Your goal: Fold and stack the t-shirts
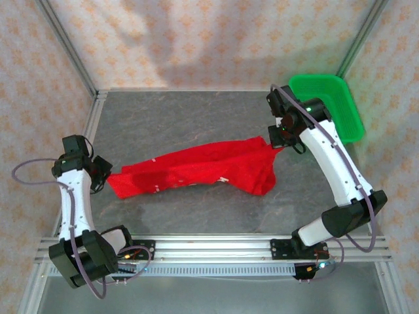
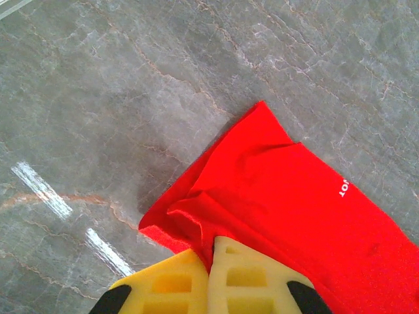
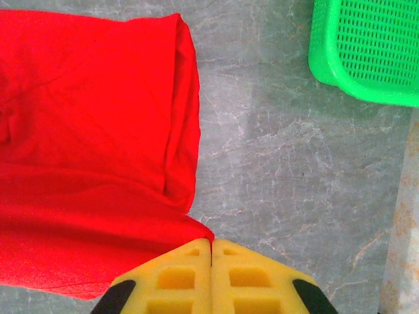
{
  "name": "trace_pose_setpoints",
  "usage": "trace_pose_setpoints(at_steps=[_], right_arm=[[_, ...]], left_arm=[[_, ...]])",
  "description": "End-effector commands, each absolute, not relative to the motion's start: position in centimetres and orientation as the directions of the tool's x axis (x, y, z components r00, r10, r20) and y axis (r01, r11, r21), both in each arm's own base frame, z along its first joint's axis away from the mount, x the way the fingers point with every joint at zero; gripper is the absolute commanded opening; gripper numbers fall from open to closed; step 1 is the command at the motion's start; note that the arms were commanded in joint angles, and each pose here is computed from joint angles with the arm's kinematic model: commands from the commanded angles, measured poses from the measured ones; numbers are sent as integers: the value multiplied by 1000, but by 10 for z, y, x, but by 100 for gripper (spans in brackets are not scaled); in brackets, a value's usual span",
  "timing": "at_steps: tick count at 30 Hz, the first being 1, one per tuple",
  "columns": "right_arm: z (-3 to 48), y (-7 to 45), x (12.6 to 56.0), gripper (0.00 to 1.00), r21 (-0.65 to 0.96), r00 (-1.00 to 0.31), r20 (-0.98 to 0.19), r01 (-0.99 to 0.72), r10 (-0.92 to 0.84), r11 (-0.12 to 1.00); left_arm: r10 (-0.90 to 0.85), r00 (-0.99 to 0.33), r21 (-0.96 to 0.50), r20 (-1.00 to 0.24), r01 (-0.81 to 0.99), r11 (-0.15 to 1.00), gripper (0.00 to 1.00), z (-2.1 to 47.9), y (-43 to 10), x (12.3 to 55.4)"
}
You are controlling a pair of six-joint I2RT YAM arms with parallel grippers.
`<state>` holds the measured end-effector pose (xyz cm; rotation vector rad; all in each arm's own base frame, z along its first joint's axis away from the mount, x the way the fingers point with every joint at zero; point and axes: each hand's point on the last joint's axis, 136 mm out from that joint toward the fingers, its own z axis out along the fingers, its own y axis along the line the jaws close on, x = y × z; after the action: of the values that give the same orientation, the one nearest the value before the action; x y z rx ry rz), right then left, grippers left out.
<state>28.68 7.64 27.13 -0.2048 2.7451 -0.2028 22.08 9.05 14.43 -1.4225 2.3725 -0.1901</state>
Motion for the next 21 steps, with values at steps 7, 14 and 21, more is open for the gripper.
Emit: trace_pose_setpoints(at_steps=[7, 14, 21], right_arm=[[270, 79, 304, 0, -191, -912, -365, -124, -188, 974], [250, 87, 310, 0, -193, -925, -318, -151, -208, 969], [233, 83, 315, 0, -235, -938, -271, -154, -217, 960]], left_arm=[[-838, -483, -243, -255, -806, 539, 0, 137, 104, 236], [-827, -516, -184, -221, -811, 555, 0, 115, 108, 234], [-818, -547, -122, -178, -813, 570, 0, 92, 111, 230]])
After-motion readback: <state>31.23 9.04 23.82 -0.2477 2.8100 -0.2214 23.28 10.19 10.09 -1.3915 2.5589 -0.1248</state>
